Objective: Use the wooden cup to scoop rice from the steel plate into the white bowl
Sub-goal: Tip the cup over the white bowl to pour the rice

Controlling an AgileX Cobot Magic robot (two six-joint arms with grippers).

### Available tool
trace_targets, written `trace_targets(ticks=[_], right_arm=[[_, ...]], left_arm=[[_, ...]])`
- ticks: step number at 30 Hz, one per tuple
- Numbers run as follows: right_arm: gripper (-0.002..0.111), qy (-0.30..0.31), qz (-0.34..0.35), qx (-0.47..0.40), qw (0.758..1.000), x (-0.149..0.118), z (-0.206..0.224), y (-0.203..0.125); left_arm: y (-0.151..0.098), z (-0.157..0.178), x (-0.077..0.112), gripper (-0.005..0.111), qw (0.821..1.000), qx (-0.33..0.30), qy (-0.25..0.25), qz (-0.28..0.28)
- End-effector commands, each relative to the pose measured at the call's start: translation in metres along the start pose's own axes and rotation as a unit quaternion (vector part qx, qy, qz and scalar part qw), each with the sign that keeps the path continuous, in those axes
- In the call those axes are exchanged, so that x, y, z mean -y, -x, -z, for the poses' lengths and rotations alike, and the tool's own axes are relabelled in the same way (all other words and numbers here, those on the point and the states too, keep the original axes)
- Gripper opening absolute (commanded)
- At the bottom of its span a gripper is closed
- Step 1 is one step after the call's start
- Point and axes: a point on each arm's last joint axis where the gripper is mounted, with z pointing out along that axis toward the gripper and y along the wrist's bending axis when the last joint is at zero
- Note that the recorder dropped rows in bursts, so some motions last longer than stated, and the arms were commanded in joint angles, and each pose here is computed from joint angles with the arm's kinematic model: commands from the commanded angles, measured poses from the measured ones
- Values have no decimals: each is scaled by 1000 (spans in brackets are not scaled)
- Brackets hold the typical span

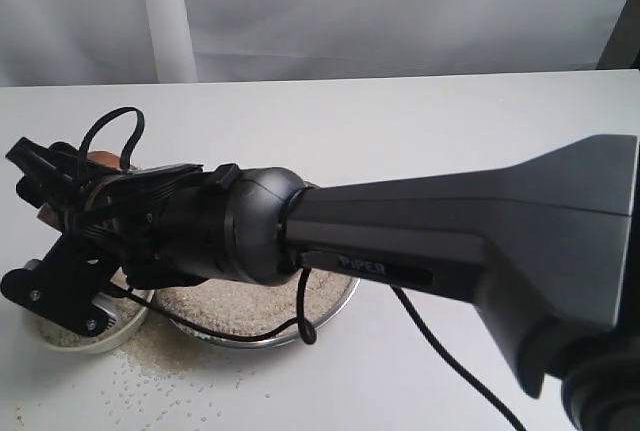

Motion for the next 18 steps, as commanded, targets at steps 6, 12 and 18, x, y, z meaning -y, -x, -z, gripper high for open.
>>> trace_targets(ticks=[6,12,18], right_arm=[[0,-12,46,-12,999,5,2,-2],[0,-17,63,-13,998,6,2,-1],[0,-25,89,-14,996,9,3,4]], left_arm=[[1,0,1,0,1000,3,-5,3],[1,0,1,0,1000,3,-5,3],[1,0,1,0,1000,3,-5,3]])
